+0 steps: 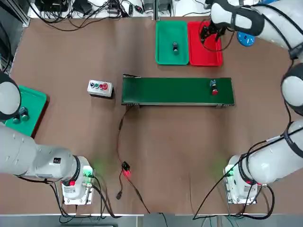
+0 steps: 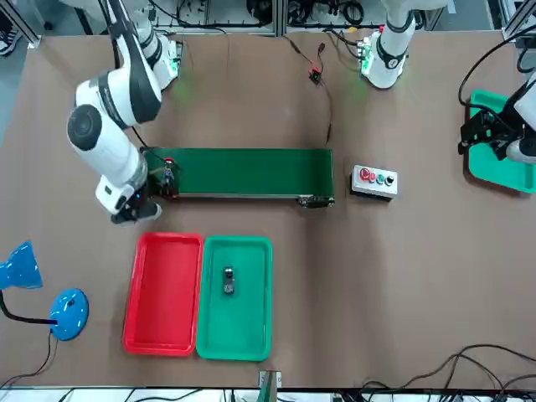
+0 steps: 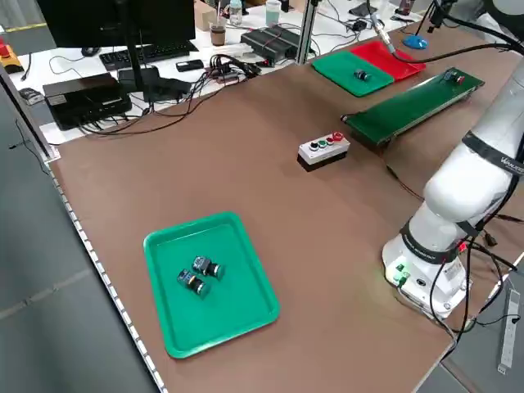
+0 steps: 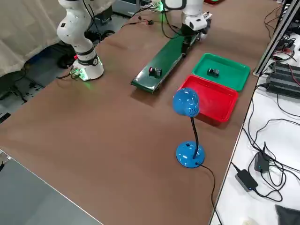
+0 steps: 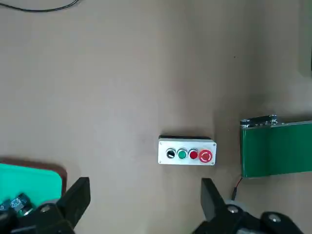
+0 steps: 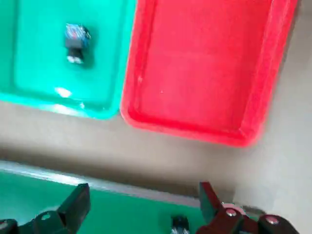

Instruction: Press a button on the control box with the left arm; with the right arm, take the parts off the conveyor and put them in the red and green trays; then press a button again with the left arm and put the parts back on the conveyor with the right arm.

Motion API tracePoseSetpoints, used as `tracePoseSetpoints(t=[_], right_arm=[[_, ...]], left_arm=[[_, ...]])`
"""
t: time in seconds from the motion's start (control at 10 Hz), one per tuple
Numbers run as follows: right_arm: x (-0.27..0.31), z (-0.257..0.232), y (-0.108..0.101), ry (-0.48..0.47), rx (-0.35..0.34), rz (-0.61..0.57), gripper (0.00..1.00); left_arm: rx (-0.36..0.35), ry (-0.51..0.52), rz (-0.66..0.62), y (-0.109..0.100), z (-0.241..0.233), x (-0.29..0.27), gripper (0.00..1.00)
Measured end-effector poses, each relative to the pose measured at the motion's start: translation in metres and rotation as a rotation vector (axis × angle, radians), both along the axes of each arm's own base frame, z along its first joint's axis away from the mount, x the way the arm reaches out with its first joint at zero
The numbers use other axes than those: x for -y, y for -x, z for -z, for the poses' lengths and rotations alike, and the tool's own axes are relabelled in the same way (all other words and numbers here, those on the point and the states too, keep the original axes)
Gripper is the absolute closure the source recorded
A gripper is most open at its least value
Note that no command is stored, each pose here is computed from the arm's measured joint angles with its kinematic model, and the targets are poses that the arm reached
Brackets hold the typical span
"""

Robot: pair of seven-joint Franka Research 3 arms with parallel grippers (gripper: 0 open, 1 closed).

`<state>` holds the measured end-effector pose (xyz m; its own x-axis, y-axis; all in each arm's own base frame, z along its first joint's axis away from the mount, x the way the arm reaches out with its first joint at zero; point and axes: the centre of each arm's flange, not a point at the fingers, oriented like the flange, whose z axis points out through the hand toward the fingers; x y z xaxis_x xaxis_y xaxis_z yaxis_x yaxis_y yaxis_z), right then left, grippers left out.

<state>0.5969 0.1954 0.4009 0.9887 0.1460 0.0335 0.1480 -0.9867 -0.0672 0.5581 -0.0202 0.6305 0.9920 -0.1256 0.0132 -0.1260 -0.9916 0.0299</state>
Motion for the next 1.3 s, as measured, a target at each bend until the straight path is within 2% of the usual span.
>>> tracePoseSetpoints(t=[0.2, 0.3, 0.6, 0.9, 1.3], right_arm=[[-0.039, 0.035, -0.04, -0.069, 0.097, 0.079, 0.01], [-0.062, 0.062, -0.049, -0.092, 0.149, 0.113, 0.01], [-0.112, 0.125, -0.054, -0.164, 0.26, 0.203, 0.01], [-0.126, 0.146, -0.064, -0.228, 0.337, 0.292, 0.01], [-0.134, 0.177, -0.064, -0.254, 0.38, 0.301, 0.03]], left_arm=[[0.001, 0.0, 0.001, 0.0, 0.0, 0.0, 0.0], [0.001, 0.0, 0.001, 0.0, 0.0, 0.001, 0.0], [0.001, 0.0, 0.001, 0.0, 0.0, 0.001, 0.0], [0.001, 0.0, 0.001, 0.0, 0.0, 0.001, 0.0], [0.001, 0.0, 0.001, 0.0, 0.0, 0.001, 0.0]])
